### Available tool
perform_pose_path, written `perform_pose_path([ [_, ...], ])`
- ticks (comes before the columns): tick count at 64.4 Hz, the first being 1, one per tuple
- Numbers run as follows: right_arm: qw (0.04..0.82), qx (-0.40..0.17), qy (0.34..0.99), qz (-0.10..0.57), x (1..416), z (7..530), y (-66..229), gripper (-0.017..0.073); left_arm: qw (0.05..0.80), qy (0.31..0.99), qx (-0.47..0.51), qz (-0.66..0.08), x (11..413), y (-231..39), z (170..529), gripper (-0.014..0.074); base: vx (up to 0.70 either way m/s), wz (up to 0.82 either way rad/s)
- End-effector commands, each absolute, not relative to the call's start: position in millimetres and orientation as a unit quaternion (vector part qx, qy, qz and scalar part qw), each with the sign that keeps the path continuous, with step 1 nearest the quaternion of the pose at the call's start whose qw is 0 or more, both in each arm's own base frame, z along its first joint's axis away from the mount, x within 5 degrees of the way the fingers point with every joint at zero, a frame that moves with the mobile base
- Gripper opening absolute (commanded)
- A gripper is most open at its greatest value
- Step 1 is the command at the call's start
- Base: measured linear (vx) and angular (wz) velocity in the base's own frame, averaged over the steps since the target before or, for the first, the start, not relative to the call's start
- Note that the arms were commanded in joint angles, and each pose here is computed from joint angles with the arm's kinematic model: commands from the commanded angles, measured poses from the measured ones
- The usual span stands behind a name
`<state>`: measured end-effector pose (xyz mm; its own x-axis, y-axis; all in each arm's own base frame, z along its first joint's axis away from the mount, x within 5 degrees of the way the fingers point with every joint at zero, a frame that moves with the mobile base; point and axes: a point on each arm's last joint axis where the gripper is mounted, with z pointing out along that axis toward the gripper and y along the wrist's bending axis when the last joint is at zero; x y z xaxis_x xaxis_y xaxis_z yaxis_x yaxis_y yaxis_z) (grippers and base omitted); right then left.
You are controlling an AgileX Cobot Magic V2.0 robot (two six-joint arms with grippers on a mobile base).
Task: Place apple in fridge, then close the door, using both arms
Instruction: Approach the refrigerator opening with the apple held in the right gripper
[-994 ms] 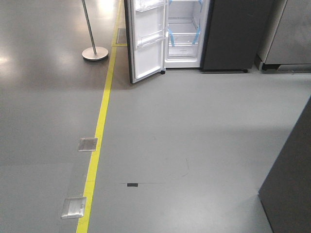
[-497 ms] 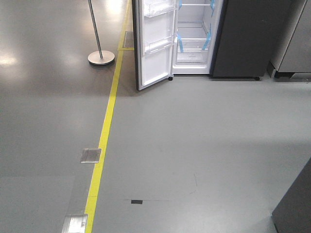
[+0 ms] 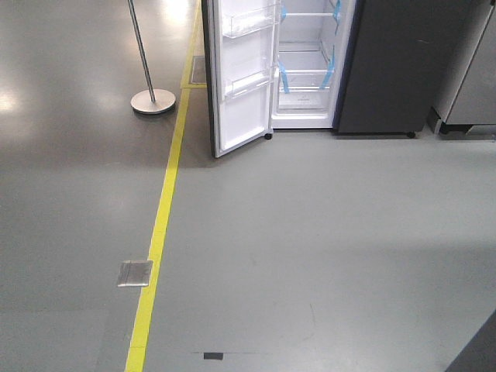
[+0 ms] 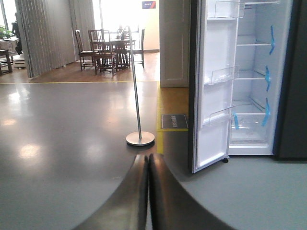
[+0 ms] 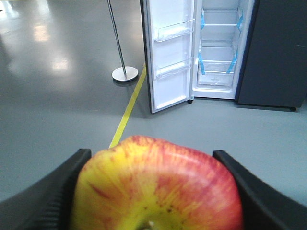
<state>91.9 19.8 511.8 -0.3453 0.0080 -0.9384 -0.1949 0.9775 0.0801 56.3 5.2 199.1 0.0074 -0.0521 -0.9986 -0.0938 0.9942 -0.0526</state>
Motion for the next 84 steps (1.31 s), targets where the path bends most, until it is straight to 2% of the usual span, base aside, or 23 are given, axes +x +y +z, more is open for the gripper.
perform_pose_path([
  [1,0.612,-0.057,0.784,0.089,90.2,525.4,19.3,-0.0009,0.744,0.667,-0.049,0.012,53.9,4.8,212.4,-0.0006,0.22,0.01],
  [84,0.612,-0.057,0.784,0.089,90.2,525.4,19.3,-0.0009,0.744,0.667,-0.049,0.012,53.9,4.8,212.4,-0.0006,0.18,0.02],
])
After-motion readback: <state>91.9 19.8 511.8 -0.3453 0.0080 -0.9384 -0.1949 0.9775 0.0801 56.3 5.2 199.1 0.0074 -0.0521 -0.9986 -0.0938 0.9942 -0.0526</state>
